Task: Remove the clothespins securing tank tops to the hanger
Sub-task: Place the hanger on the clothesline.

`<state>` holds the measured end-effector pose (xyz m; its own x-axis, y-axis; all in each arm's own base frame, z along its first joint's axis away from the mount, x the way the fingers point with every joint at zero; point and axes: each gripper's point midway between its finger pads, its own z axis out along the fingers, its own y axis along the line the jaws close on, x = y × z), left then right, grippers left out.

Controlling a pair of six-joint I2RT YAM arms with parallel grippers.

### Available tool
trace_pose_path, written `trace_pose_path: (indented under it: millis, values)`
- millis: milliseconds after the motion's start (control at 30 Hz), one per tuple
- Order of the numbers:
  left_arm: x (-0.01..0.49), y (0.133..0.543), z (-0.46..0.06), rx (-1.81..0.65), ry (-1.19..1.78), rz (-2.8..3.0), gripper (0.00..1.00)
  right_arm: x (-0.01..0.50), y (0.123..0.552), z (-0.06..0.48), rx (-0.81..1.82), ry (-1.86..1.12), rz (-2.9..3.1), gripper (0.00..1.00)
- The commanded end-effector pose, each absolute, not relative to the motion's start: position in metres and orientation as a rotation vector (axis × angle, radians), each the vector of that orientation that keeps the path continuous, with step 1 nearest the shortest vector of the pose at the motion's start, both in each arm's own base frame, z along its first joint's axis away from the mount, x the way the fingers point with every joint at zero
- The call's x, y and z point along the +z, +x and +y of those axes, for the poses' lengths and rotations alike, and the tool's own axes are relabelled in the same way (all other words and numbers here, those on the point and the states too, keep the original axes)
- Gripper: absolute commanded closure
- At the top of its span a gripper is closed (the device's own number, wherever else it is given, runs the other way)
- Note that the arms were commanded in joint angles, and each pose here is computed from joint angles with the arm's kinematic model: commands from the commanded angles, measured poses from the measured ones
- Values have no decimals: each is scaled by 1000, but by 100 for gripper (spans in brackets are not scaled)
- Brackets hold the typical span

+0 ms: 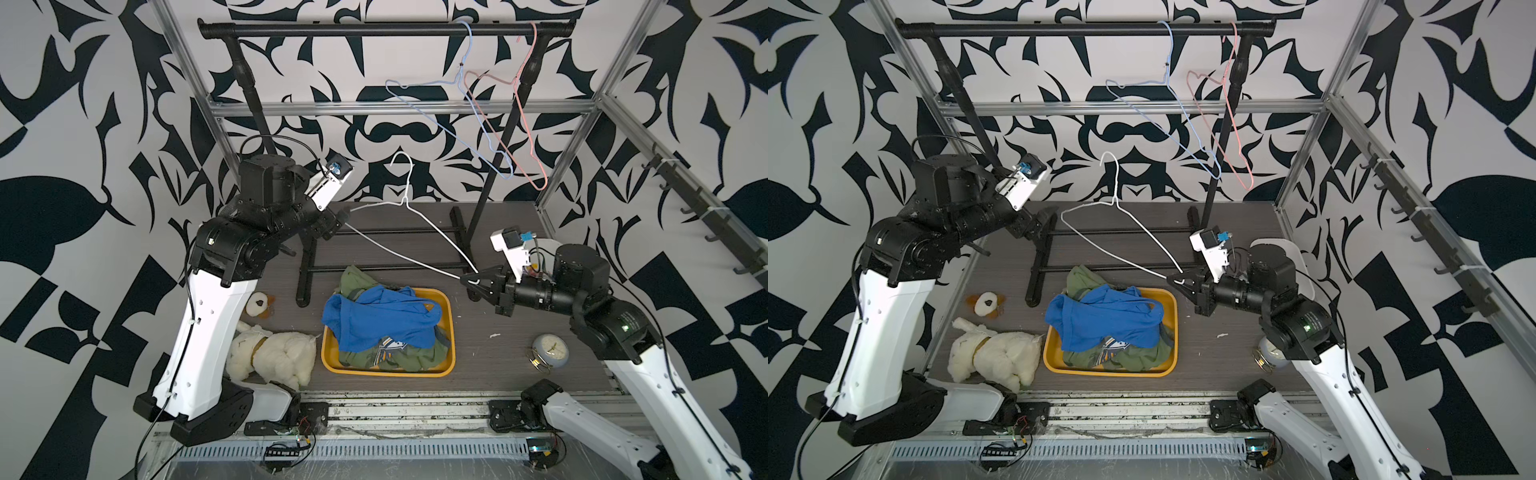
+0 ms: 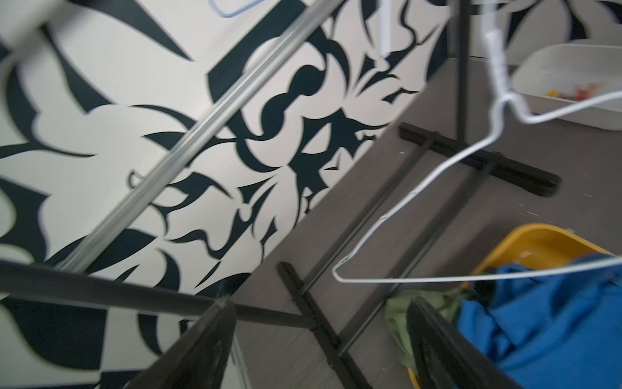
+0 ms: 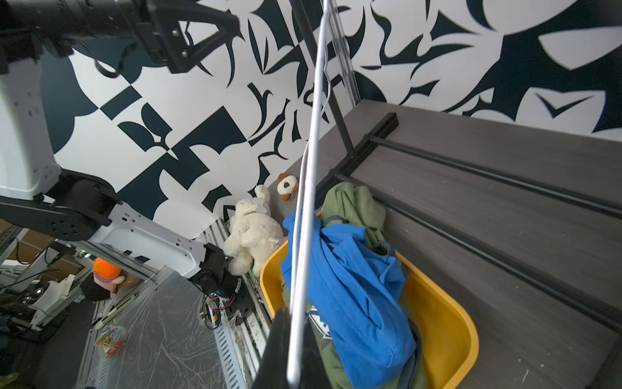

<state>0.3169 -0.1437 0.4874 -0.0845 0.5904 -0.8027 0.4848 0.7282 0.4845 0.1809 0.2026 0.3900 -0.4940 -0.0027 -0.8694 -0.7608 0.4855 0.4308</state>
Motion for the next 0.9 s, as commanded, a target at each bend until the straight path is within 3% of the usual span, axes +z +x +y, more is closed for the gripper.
trace_pose_path:
  millis: [0,533,867]
  values:
    - [513,336,-114,215,601,1703,11,452,186,199,1046,-621,1652,100]
    - [429,325,-129,72,735,1900,8,557,257,211,924,-520,1359,100]
    - [392,317,-124,47,755,1980,7,583,295,232,881,-525,1309,100]
